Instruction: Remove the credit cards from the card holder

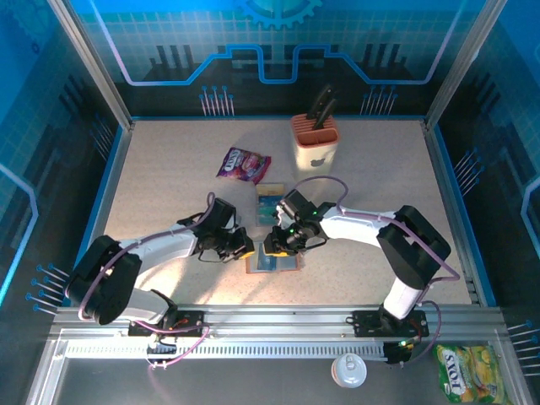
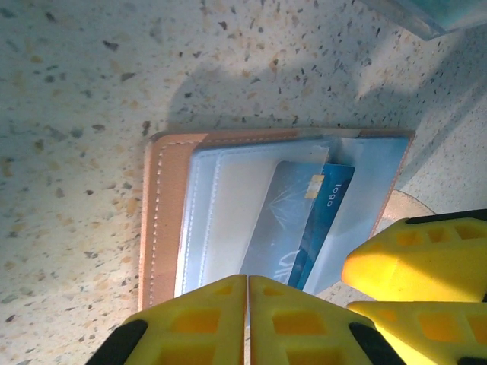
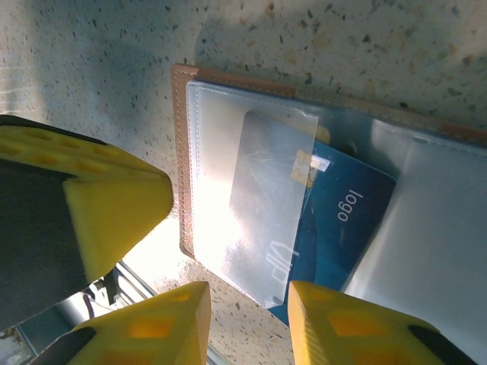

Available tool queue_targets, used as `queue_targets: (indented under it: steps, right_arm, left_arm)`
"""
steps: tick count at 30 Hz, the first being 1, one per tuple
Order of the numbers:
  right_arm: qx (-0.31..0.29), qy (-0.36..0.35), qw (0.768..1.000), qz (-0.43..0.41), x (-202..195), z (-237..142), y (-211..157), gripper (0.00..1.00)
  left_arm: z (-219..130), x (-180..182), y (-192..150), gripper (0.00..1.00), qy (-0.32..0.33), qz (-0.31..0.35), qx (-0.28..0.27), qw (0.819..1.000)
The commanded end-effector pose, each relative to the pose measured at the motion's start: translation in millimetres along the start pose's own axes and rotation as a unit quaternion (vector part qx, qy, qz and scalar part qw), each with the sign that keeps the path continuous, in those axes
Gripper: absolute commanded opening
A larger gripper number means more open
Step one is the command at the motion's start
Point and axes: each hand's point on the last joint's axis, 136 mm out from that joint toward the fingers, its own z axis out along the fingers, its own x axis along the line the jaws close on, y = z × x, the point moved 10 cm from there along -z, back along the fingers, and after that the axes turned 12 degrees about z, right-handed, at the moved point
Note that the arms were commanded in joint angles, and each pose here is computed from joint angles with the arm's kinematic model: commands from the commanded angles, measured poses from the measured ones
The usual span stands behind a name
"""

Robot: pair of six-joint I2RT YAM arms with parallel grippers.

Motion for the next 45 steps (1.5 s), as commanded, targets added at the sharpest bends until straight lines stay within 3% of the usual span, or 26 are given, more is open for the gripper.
queue_targets:
  steps: [1,32,45]
  right_arm:
    - [-0.004,-0.014,1.000,0.006,-6.1,-6.4,-5.8,0.34]
    - [0.017,-0.021,0.999,0.040,-27.6,15.9,-4.5,0.34]
    - [0.007,0.025,0.999,0.042,-24.7,14.1,-2.8,0.28]
  left_arm:
    - [4.5,-12.9,4.7,0.09,-0.019,0.007,0.014,1.000]
    - [27.7,5.2,-6.0,0.05,0.049,0.001,0.052,0.997]
    - [25.5,6.1,-7.9,0.05,0.050,0.000,0.048,0.998]
